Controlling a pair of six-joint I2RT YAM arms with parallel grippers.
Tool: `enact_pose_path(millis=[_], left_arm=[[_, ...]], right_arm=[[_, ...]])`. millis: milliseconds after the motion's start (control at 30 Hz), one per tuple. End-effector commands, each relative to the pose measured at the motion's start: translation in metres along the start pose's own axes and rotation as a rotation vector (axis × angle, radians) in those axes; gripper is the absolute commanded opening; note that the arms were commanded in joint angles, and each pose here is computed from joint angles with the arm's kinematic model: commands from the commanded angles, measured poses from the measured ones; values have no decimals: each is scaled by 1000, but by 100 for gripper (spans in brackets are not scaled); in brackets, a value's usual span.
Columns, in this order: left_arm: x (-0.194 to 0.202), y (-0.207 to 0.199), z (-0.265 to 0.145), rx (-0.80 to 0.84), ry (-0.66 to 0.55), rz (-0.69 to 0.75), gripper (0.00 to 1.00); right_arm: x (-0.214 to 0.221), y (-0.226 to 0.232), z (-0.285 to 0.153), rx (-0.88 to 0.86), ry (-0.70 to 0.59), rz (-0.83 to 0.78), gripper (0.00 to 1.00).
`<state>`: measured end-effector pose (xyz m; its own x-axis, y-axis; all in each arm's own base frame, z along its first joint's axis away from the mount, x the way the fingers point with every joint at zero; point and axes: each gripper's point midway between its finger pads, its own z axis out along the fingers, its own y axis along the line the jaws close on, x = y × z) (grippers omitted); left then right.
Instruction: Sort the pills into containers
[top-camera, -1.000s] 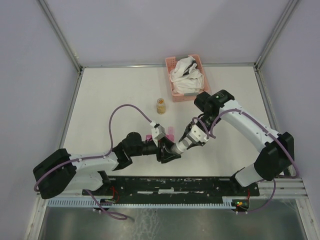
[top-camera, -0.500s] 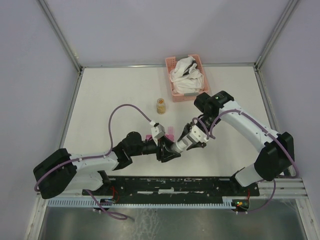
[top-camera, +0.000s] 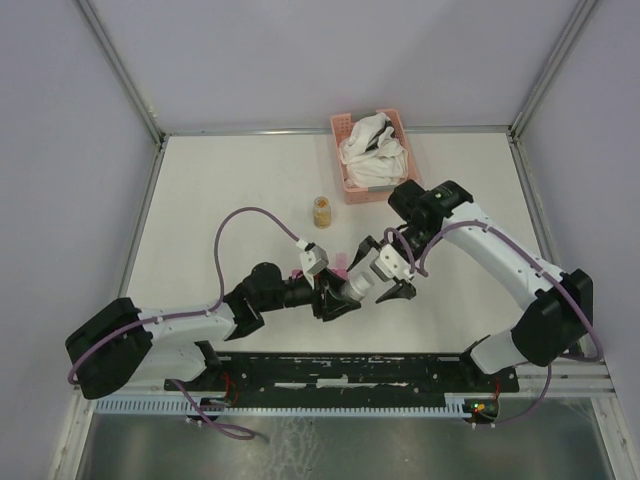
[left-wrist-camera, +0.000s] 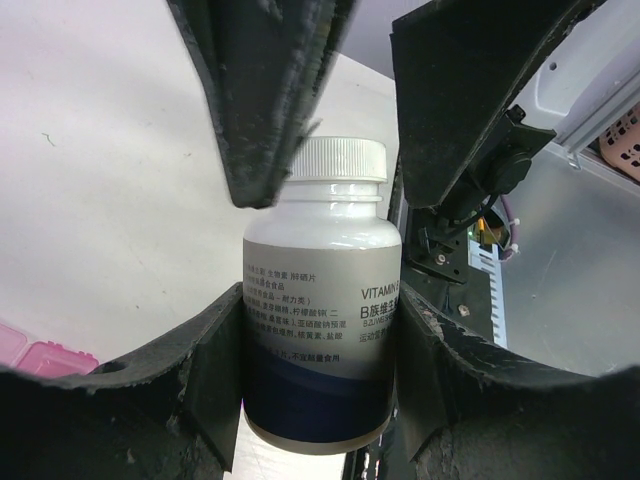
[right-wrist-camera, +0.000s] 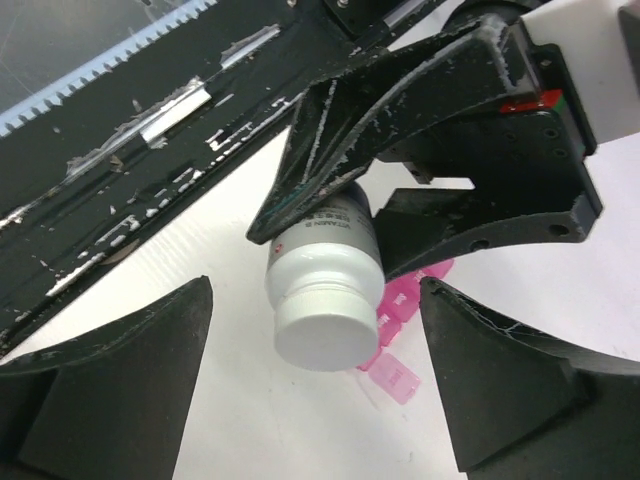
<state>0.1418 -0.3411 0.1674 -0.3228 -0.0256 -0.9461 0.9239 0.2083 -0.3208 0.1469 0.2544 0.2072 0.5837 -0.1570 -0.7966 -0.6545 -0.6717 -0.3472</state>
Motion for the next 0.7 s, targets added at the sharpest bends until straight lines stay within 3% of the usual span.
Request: enact_pose_path(millis=[0,233,367,567,667], left_arm=[[-30,-6,0,16,-93,20,3],[-32,-4,-3,-7,-100,34,3],[-38,6,-8,-76,-132,83,3],[-55,39,-15,-289,-196,218,3],[-61,48,-19,-353,-219,321,3]], right_arm=[[-20,-21,-11,91,-9,55,100],[-31,-42,-35,223,72,277,100],[-21,-78,-70,544,171,674,100],[-44,-65,-60,420,22,1052,98],[-38,-72,-61,493,-40,1175,98]])
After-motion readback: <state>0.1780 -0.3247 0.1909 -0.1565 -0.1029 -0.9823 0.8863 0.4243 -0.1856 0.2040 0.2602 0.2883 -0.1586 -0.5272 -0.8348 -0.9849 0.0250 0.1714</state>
